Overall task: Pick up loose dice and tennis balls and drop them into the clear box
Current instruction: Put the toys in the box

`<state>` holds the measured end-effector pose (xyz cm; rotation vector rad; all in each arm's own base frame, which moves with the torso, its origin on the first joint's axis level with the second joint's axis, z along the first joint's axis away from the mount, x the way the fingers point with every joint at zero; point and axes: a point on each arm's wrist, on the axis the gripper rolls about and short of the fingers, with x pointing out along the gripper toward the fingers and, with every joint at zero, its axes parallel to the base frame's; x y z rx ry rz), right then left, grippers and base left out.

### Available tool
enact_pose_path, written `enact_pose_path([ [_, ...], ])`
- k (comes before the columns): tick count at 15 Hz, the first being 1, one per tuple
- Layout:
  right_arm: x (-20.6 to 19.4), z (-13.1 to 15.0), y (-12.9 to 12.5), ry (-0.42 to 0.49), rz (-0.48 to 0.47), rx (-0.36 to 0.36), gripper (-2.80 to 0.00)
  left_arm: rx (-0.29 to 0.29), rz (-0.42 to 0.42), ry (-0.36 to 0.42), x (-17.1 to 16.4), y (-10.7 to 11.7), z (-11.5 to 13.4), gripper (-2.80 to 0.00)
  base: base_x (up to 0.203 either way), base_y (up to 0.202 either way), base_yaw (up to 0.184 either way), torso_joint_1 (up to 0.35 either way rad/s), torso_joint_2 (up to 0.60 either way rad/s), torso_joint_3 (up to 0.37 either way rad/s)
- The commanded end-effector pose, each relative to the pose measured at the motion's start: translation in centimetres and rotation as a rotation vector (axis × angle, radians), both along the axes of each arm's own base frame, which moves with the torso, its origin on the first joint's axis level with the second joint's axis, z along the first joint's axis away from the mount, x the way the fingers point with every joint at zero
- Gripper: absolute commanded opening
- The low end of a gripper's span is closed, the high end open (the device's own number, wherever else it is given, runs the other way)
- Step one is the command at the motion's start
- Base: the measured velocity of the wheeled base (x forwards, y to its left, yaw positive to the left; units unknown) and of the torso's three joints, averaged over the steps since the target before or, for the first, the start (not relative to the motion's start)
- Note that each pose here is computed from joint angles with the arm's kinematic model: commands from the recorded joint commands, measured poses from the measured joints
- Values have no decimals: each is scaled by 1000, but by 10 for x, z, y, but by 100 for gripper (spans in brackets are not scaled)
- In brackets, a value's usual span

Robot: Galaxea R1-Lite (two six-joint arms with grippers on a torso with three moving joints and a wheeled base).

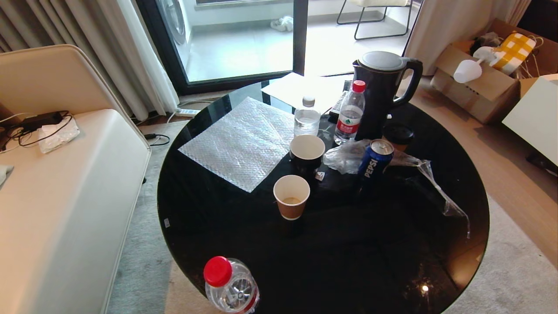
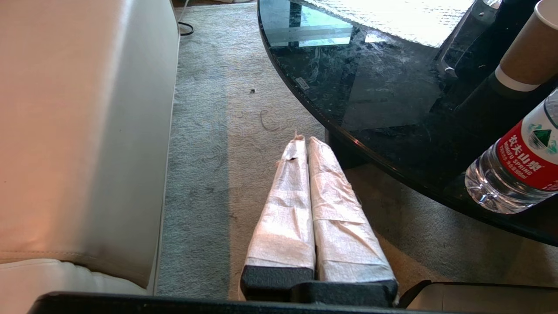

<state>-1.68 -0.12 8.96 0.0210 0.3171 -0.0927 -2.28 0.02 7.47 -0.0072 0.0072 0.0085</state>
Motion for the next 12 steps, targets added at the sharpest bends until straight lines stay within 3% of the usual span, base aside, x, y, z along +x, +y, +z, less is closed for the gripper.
enact_pose_path([
  [1,2,-4,0,-72,23,-26,-280,0,1,0,0,0,0,-280,0,0,0,0,0,0],
  [12,2,-5,0,-76,29,-30,-280,0,1,0,0,0,0,-280,0,0,0,0,0,0],
])
